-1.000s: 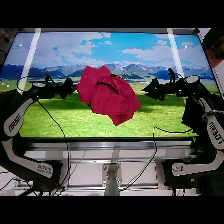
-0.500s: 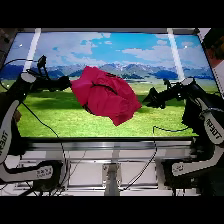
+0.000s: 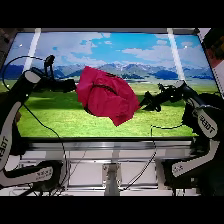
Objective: Fold the clothes and pants, and hang the long-sleeved shirts on hangers.
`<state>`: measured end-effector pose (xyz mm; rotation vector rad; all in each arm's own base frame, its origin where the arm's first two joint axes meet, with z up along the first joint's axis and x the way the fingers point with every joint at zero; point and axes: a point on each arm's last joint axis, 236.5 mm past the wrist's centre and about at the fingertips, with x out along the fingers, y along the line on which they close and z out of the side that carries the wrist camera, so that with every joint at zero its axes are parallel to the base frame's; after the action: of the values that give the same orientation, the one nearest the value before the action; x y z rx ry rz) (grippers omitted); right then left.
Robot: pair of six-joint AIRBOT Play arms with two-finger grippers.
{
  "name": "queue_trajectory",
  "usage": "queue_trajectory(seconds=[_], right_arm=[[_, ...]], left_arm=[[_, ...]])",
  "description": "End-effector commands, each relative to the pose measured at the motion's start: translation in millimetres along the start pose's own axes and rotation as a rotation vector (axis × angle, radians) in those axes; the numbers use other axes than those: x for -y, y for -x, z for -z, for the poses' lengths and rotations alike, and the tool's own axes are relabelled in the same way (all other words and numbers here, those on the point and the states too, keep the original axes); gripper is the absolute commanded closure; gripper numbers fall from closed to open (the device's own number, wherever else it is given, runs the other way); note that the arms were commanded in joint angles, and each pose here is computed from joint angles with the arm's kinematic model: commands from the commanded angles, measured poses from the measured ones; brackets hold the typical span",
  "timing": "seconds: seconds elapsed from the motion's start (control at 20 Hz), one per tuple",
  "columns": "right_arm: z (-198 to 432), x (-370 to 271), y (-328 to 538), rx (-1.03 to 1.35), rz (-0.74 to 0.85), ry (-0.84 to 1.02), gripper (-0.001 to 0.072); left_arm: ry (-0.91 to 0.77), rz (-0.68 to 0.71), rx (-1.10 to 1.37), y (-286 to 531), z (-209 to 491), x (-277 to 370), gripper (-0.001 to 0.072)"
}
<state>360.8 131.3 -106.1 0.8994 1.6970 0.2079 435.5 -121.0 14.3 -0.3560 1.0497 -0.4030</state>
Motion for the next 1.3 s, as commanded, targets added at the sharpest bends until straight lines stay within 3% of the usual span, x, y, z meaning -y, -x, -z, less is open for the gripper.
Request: queue_trajectory(seconds=[0.0, 0.2, 0.25, 0.3, 0.35, 0.7, 1.15, 1.2, 1.25], right_arm=[[-15.0, -4.6, -11.5, 0.067, 0.008, -0.002, 0.0367], [-31.0, -10.3, -12.0, 0.14, 0.0, 0.006, 0.0389], [-32.1, -11.6, -11.8, 0.144, -0.006, 0.003, 0.0479], [-33.9, -11.5, -11.3, 0.152, -0.007, 0.003, 0.0667], [-35.9, -11.9, -10.9, 0.16, -0.007, 0.003, 0.0697], [-97.9, -30.2, 53.1, 0.368, -0.026, 0.045, 0.0701], [-156.0, -38.3, 122.2, 0.615, -0.07, 0.039, 0.0698], [-161.3, -42.6, 129.4, 0.644, -0.074, 0.049, 0.0664], [-165.7, -46.0, 135.5, 0.669, -0.076, 0.059, 0.0515]], left_arm=[[-0.026, 0.012, -0.019, -3.8, 5.6, 11.7, 0.0699], [-0.03, 0.016, -0.026, -4.5, 7.7, 14.0, 0.07], [-0.03, 0.017, -0.032, -4.5, 9.0, 14.3, 0.07], [-0.031, 0.019, -0.041, -4.4, 11.3, 14.7, 0.07], [-0.043, 0.009, -0.056, -4.3, 14.7, 12.1, 0.07], [-0.144, -0.091, -0.269, 7.3, 66.1, -14.3, 0.07], [-0.198, -0.113, -0.417, 16.9, 106.6, -15.5, 0.0701], [-0.206, -0.114, -0.426, 15.8, 109.6, -14.9, 0.0701], [-0.211, -0.112, -0.434, 14.4, 112.8, -13.0, 0.07]])
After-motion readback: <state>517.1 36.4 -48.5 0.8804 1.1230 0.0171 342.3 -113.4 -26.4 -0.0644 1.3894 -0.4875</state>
